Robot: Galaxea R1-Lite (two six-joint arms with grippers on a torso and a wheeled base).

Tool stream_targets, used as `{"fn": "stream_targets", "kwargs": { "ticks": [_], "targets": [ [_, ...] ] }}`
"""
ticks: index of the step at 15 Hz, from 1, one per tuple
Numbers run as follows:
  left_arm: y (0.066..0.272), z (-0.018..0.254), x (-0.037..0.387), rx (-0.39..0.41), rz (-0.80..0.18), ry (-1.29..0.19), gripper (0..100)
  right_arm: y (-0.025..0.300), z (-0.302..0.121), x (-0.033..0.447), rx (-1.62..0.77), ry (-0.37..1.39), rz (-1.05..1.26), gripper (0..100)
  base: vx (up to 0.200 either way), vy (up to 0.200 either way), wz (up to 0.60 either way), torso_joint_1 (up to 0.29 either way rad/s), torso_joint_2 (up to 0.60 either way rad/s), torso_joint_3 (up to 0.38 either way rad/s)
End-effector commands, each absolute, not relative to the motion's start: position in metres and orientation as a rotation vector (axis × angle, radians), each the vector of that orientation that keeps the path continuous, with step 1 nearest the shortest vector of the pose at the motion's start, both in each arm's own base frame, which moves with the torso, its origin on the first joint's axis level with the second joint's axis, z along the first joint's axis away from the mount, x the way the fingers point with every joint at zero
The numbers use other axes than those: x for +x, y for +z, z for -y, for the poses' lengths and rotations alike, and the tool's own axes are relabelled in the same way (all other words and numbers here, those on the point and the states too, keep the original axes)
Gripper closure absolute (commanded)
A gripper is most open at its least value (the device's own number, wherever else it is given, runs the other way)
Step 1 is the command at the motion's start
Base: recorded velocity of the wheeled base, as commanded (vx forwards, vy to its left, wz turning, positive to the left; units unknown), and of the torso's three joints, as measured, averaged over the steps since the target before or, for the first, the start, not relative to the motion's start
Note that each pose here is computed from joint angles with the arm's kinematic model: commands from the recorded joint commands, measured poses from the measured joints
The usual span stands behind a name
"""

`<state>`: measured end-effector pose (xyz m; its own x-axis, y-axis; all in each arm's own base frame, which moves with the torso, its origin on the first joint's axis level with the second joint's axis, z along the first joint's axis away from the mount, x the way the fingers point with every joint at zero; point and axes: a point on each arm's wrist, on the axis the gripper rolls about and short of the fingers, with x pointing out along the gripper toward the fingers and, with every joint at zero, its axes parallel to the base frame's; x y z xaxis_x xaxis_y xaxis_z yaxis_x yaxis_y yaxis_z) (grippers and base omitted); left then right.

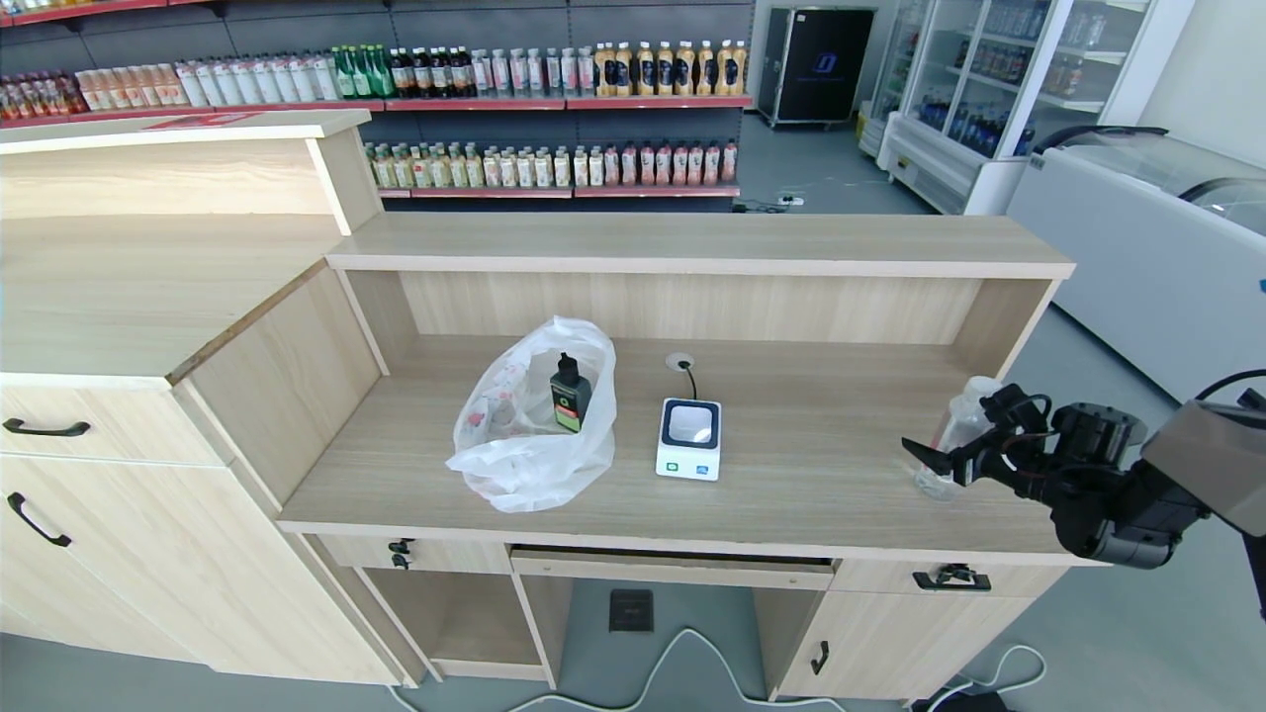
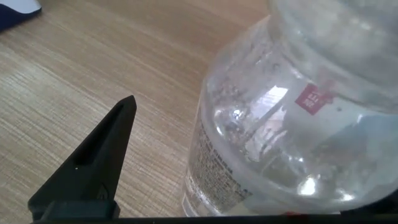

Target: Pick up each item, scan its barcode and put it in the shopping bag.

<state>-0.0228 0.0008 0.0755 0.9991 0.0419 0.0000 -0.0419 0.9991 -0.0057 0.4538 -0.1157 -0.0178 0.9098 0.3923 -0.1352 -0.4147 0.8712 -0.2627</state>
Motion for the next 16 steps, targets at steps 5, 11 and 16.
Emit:
{"fn": "stream_targets", "kwargs": {
  "ticks": [5,11,16],
  "targets": [
    [0.075,-0.001,-0.023,-0.006,0.0,0.043,0,-0.02,0.115,0.455,-0.29,0.424,-0.079,100,0.0,0.0,0.0,0.0,0.0,0.0],
    [0.075,-0.001,-0.023,-0.006,0.0,0.043,0,-0.009,0.114,0.45,-0.274,0.423,-0.077,100,0.0,0.0,0.0,0.0,0.0,0.0],
    [0.075,-0.001,-0.023,-0.006,0.0,0.043,0,0.065,0.101,0.422,-0.143,0.417,-0.056,100,0.0,0.0,0.0,0.0,0.0,0.0]
  ]
}}
